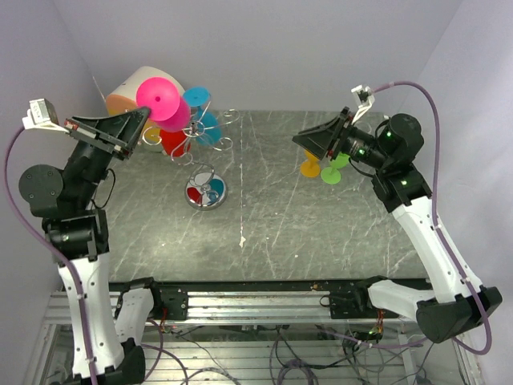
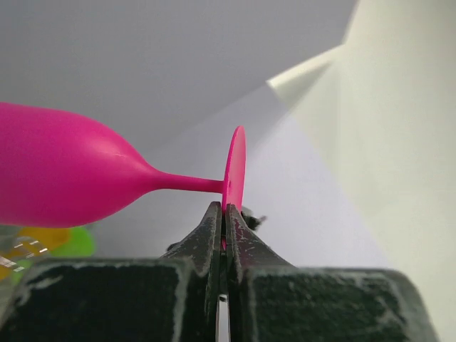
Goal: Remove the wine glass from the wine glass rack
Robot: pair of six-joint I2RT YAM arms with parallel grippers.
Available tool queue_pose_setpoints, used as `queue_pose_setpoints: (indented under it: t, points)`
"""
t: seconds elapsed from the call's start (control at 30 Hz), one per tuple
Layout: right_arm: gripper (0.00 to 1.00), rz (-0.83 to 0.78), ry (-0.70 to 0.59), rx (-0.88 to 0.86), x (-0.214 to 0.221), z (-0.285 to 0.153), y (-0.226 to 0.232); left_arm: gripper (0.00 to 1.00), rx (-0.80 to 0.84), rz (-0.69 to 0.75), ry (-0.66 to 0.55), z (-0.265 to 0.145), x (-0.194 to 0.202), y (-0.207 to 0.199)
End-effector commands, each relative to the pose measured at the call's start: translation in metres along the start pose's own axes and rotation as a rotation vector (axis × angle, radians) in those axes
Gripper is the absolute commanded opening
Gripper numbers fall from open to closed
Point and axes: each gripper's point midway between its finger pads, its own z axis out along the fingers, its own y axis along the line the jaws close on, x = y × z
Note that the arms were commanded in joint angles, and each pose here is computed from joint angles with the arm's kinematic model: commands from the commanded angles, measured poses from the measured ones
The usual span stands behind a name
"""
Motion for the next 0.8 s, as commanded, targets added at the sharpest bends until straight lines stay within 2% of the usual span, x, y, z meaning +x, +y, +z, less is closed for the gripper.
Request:
queue_pose_setpoints:
  t: [0.0, 0.23, 0.33, 0.5, 0.67, 0.77]
  points:
    - [0.39, -0.017, -0.037, -0.404, -0.027, 0.001, 0.068, 0.07, 0.403, -0.051, 0.046, -0.017, 0.004, -0.082]
    - [0.51, -0.051, -0.081, -0.647, -0.055, 0.009, 0.102, 0.07, 0.589, -0.022, 0.102, -0.034, 0.01, -0.119]
    - [0.54, -0.068, -0.089, -0.708, -0.063, 0.021, 0.102, 0.07, 0.722, -0.016, 0.164, -0.05, 0.018, -0.138]
    - [0.59, -0.1, -0.133, -0.905, -0.076, 0.022, 0.117, 0.07, 0.893, -0.051, 0.26, -0.076, 0.028, -0.15]
    - [0.59, -0.053, -0.16, -1.092, -0.085, 0.029, 0.128, 0.07, 0.917, -0.088, 0.284, -0.085, 0.033, -0.141]
    - [0.58, -0.066, -0.171, -1.145, -0.091, 0.039, 0.138, 0.07, 0.893, -0.087, 0.284, -0.085, 0.036, -0.138]
